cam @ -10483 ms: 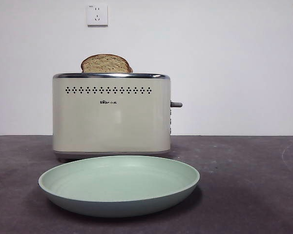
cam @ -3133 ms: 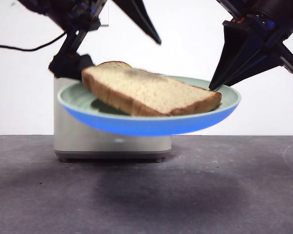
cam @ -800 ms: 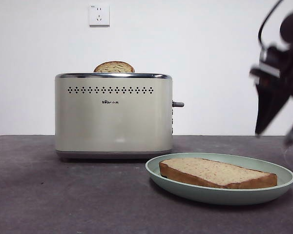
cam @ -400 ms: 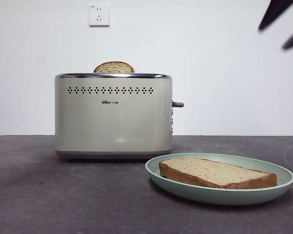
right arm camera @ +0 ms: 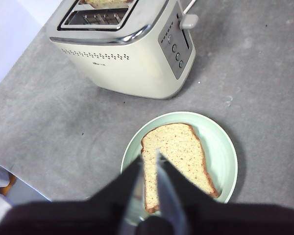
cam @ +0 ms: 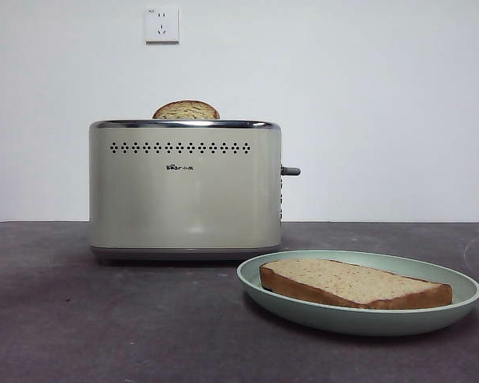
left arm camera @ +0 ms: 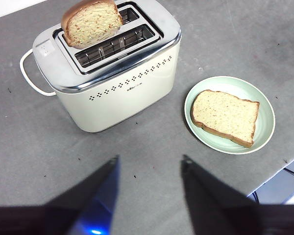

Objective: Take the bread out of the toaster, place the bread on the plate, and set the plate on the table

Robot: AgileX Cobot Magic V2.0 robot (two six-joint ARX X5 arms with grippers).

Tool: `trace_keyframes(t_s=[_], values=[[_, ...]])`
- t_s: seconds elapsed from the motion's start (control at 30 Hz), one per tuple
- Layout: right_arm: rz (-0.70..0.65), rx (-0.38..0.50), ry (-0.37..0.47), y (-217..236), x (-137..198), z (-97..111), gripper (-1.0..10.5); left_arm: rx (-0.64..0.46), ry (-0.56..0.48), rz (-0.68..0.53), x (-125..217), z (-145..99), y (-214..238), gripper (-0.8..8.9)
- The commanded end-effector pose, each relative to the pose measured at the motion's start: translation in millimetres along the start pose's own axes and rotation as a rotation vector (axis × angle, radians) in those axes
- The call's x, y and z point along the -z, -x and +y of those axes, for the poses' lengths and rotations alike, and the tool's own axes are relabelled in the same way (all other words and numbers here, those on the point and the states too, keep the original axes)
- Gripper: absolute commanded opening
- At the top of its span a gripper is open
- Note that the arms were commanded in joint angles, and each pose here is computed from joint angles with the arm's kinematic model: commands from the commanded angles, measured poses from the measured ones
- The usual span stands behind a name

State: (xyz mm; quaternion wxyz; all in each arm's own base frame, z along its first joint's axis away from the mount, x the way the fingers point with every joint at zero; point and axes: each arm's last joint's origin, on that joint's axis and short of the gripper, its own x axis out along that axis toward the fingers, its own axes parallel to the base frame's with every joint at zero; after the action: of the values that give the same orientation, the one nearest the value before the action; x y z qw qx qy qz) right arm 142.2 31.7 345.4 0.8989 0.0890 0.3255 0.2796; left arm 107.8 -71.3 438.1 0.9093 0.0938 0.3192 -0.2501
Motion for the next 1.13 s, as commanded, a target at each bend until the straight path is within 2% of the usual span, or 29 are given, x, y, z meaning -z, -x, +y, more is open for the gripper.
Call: trace_keyframes(t_s=[0.03,0.9,1.0,1.13], values=[[0.000,-0.001,0.012,0,0,0,-0.1,0.004,-0.012,-0.006,0,0,0,-0.08],[0.000,0.006,0.011,0,0,0,0.0,-0.019,-0.007,-0.034,2,3,7,-0.04],[0.000,0.006,0.011,0,0,0,0.0,-0.047,0.042,-0.141,1,8,14,-0.04],[0.000,0.006,0.011,0,0,0,0.0,-0.138,0.080,-0.489,9,21,2,-0.04]])
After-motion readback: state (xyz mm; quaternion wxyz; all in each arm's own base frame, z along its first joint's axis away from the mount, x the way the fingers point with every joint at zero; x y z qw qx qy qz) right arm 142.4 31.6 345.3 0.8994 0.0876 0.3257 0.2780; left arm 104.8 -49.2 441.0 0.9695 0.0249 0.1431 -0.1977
